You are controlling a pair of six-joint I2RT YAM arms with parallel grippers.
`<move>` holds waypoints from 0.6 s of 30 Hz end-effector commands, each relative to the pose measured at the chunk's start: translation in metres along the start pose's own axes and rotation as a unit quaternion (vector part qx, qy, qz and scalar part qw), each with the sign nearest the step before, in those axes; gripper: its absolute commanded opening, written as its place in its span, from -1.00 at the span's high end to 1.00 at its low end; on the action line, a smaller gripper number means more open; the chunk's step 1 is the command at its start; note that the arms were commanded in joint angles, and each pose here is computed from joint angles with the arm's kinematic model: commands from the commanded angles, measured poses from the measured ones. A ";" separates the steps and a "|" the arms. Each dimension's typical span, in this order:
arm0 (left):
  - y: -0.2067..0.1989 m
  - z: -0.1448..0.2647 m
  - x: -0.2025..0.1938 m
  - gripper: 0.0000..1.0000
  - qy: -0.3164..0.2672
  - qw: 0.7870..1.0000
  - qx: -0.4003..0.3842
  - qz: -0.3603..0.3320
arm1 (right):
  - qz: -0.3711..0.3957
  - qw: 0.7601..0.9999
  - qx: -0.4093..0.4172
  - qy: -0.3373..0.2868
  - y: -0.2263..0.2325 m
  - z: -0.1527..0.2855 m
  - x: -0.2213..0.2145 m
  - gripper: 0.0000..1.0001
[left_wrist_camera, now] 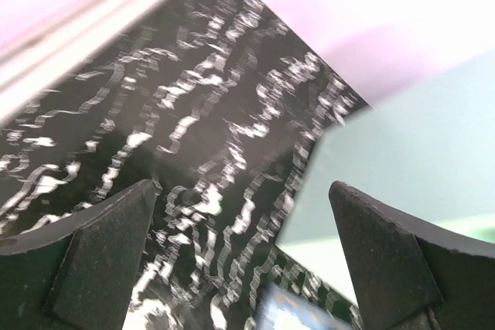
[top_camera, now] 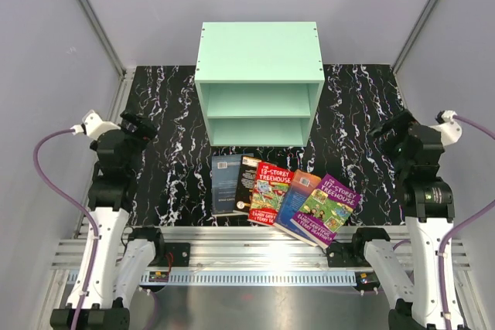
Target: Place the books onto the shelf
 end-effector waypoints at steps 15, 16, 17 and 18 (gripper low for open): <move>-0.034 0.082 -0.045 -0.97 0.216 0.952 -0.211 -0.057 | -0.094 0.941 -0.073 0.318 -0.055 0.055 -0.140 -0.99; -0.033 0.085 -0.048 -0.97 0.219 0.950 -0.212 -0.061 | -0.096 0.940 -0.074 0.318 -0.057 0.055 -0.143 -0.99; -0.033 0.088 -0.051 -0.97 0.224 0.949 -0.211 -0.060 | -0.097 0.940 -0.080 0.319 -0.060 0.055 -0.145 -1.00; -0.033 0.093 -0.061 -0.97 0.235 0.946 -0.214 -0.068 | -0.095 0.938 -0.091 0.321 -0.064 0.054 -0.150 -0.99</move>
Point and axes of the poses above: each gripper's point midway between its finger pads, its own z axis back along the fingers, its own y axis along the line the jaws close on, x = y × z, the point moved 6 cm from there along z, back along the fingers, and after that the axes turned 4 degrees about z, right-handed, at the moved point
